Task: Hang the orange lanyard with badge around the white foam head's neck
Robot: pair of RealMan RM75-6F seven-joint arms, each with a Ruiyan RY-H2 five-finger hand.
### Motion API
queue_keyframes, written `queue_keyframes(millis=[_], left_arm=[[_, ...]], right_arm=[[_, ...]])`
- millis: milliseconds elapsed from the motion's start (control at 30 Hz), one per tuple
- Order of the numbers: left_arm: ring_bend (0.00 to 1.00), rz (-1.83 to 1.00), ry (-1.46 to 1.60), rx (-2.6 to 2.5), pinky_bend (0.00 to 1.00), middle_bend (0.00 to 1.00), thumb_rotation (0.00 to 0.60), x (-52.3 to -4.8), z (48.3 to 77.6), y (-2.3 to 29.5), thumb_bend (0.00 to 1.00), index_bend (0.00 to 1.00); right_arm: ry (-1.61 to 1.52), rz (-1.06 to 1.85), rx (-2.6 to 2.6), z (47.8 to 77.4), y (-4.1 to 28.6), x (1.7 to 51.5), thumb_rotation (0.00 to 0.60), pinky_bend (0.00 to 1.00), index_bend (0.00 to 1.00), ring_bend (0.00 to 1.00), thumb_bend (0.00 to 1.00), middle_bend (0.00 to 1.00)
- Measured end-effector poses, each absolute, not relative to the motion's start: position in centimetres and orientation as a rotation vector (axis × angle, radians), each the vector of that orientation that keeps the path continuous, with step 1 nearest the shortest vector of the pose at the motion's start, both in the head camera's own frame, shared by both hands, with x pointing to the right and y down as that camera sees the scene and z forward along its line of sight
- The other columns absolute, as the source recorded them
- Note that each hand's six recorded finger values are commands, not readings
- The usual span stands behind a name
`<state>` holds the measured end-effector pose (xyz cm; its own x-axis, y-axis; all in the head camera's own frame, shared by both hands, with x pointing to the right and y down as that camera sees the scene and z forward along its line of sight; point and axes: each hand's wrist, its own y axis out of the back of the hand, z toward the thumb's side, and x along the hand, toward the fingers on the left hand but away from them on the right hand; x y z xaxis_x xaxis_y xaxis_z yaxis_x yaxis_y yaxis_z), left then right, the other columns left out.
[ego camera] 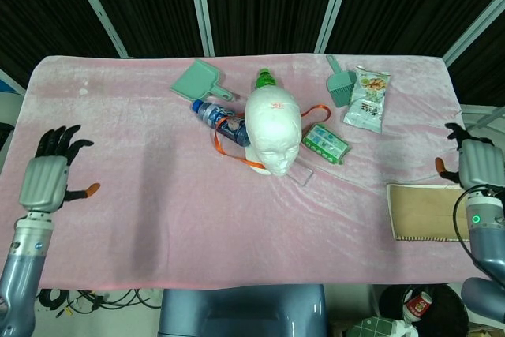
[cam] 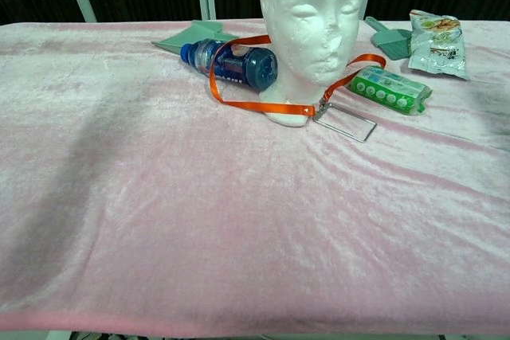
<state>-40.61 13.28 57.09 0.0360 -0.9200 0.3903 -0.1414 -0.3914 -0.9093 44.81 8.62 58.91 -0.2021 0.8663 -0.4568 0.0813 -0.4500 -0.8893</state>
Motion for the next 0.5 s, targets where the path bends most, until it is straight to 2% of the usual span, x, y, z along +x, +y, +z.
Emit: queue_keyframes(millis=[67,167,333,500], left_arm=[[0.00,-1.445,1.100,-1.610,0.00,0.08,0.600,-41.7,56.8,14.7,0.12,0.26],[0.00,-1.437,1.146,-1.600,0.00,0.08,0.600,-42.9,56.1,16.1,0.12,0.26],[0.00,-1.390,1.193,-1.594,0.00,0.08,0.600,-44.0,55.2,17.9,0.12,0.26],[0.00,-1.413,1.244,-1.586,0.00,0.08,0.600,-45.7,55.4,20.0,0.12,0.26]], right_arm=[[-1.083,1.715,-1.509,60.1,10.3,43.5,0.600,0.58,0.29,0.71,0.45,0.70],[-0.999,1.721,-1.558,61.5,12.1,41.8,0.600,0.66,0.30,0.77,0.51,0.76],[-0.872,1.715,-1.703,64.2,14.8,37.6,0.600,0.67,0.31,0.83,0.55,0.83],[-0.825,1.682,-1.858,65.9,16.2,33.4,0.600,0.71,0.31,0.91,0.57,0.93]])
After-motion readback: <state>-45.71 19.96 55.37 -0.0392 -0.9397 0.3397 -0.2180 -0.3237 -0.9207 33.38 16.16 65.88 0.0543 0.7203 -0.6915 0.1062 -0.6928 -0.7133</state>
